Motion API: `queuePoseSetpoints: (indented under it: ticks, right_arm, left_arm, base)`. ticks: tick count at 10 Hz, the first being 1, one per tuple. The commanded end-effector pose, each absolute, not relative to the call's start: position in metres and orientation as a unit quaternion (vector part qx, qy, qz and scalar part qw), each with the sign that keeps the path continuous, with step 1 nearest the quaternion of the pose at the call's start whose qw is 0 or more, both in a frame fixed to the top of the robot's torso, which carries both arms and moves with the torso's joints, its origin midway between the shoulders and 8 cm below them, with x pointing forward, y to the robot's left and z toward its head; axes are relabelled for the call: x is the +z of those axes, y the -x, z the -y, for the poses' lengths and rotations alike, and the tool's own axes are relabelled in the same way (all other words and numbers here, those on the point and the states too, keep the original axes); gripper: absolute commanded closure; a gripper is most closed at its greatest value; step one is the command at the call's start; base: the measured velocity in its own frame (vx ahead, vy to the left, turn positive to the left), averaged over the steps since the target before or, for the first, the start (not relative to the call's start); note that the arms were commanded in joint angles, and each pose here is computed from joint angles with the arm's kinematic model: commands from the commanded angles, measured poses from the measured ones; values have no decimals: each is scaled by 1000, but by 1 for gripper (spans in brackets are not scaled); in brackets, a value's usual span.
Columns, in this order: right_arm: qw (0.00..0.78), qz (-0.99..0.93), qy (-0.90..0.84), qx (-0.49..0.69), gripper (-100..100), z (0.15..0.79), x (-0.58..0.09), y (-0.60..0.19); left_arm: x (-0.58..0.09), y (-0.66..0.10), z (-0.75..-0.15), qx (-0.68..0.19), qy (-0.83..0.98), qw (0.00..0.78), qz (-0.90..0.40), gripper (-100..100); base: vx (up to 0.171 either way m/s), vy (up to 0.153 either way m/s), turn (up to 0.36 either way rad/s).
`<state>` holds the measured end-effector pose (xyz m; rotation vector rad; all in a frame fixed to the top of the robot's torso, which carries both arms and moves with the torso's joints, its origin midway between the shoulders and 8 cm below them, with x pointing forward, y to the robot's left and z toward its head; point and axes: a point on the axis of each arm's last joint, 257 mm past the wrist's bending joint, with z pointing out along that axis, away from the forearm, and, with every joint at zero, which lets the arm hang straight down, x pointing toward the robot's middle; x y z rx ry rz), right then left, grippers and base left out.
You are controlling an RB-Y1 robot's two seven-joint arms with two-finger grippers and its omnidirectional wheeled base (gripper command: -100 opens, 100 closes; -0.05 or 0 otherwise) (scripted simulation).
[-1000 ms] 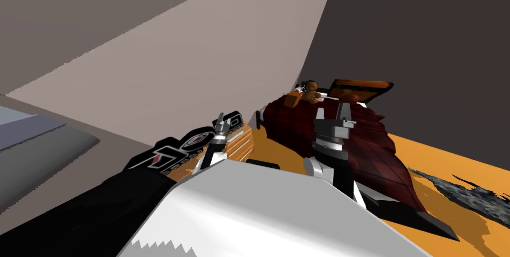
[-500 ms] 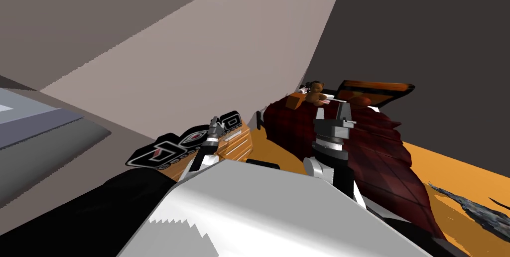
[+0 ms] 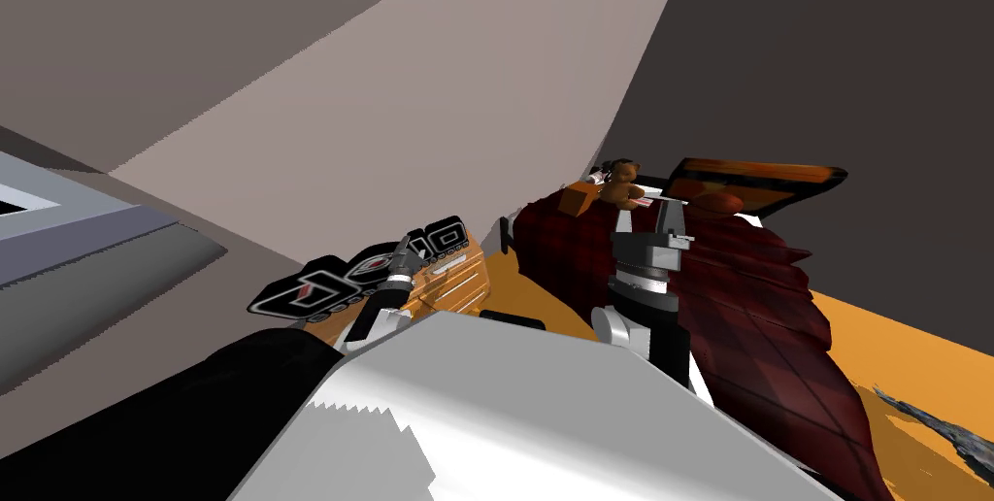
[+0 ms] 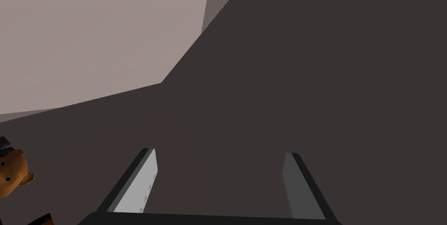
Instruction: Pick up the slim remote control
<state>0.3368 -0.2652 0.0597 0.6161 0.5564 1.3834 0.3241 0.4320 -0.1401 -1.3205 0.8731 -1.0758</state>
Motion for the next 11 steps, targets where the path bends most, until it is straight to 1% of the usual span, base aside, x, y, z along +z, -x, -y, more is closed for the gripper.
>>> queuePoseSetpoints:
  ticks: [1,2,3,4,5,6,7,10,11]
  right_arm:
    - [692,-249,-276,619,0,265,60,-337]
    - [692,-249,-276,619,0,265,60,-337]
    - [692,-249,-276,619,0,265,60,-337]
    - [692,-249,-276,619,0,265,60,-337]
    - [692,-249,-276,619,0,265,60,-337]
    - [692,-249,-276,619,0,265,60,-337]
    - [692,-249,-276,619,0,265,60,-337]
    - [692,-249,-276,619,0,265,60,-337]
    - [692,-249,-276,619,0,265,60,-337]
  left_arm:
    - [-154,-319,-448,-446,586,566,-371,-100]
    - [-166,-308,-466,-429,612,556,-364,-100]
    - [-168,-308,-467,-428,614,554,-365,-100]
    - [-179,-296,-484,-413,638,544,-356,-100]
    - [-183,-295,-485,-409,642,540,-358,-100]
    - [-193,-282,-502,-394,665,530,-348,-100]
    - [-198,-281,-502,-389,671,525,-351,-100]
    - [-223,-251,-533,-354,720,497,-331,-100]
    - [-226,-250,-533,-350,724,492,-332,-100]
  base:
    - [42,-96,42]
    - [63,-97,40]
    - [55,-73,36]
    - [46,-68,37]
    - [35,-56,35]
    - [52,-76,31]
    - [48,-66,27]
    - [49,-69,11]
    - [55,-65,11]
